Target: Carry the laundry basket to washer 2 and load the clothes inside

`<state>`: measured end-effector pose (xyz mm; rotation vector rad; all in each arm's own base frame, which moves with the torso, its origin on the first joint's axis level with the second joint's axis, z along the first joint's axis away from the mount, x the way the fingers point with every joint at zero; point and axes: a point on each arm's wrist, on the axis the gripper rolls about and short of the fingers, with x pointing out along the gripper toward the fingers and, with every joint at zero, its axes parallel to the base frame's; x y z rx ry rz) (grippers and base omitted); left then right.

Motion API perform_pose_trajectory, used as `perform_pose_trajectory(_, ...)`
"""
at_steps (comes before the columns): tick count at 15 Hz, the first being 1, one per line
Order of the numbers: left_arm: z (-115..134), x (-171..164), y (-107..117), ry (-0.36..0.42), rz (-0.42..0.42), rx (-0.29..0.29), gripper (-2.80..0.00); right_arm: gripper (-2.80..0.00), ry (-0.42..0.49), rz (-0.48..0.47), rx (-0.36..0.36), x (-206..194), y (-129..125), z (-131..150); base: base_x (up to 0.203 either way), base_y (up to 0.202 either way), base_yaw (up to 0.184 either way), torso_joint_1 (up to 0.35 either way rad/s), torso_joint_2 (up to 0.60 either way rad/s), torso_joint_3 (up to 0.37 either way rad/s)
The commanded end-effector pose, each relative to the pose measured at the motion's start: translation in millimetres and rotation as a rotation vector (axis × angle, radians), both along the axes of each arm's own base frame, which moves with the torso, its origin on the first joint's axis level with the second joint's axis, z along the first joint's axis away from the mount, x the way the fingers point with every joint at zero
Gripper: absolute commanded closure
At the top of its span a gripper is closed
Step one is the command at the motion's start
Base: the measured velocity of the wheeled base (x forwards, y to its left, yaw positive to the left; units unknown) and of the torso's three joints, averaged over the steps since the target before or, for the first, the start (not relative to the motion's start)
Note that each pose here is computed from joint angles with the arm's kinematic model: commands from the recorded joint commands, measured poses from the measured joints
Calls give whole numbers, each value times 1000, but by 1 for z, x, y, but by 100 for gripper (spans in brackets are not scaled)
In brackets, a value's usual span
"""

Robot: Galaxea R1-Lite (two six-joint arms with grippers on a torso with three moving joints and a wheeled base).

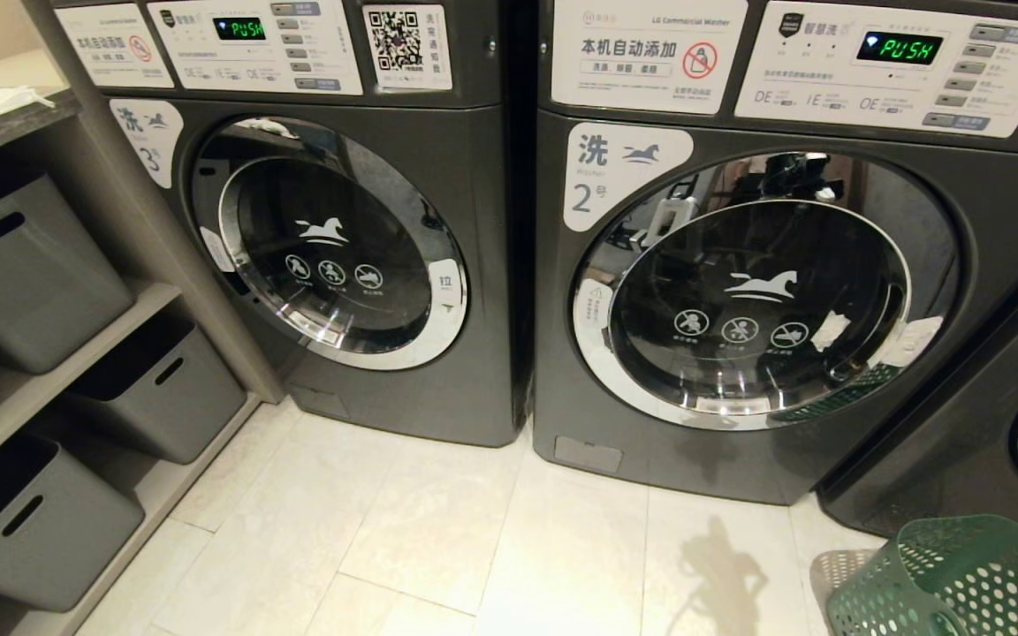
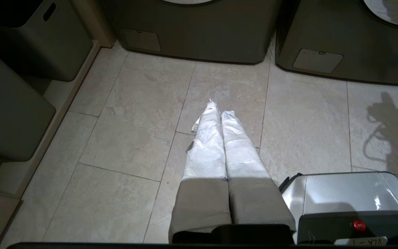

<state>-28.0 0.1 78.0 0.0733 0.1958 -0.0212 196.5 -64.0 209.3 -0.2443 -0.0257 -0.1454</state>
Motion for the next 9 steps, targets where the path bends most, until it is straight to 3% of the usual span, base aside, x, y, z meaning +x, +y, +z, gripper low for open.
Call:
perform_pose_trajectory(1,-3,-4,0,-46,11,-9,0,0,-75,30,-4,6,4,20,0,0,0,0,0,0)
perform_pose_trajectory(6,-3,-4,0,-46,27,-49,0,0,-200,64,3,15,7,80,0,0,0,0,0,0)
perform_pose_trajectory(9,-3,-4,0,-46,25,-52,0,0,-221,53,7,28,8,116,0,0,0,0,0,0)
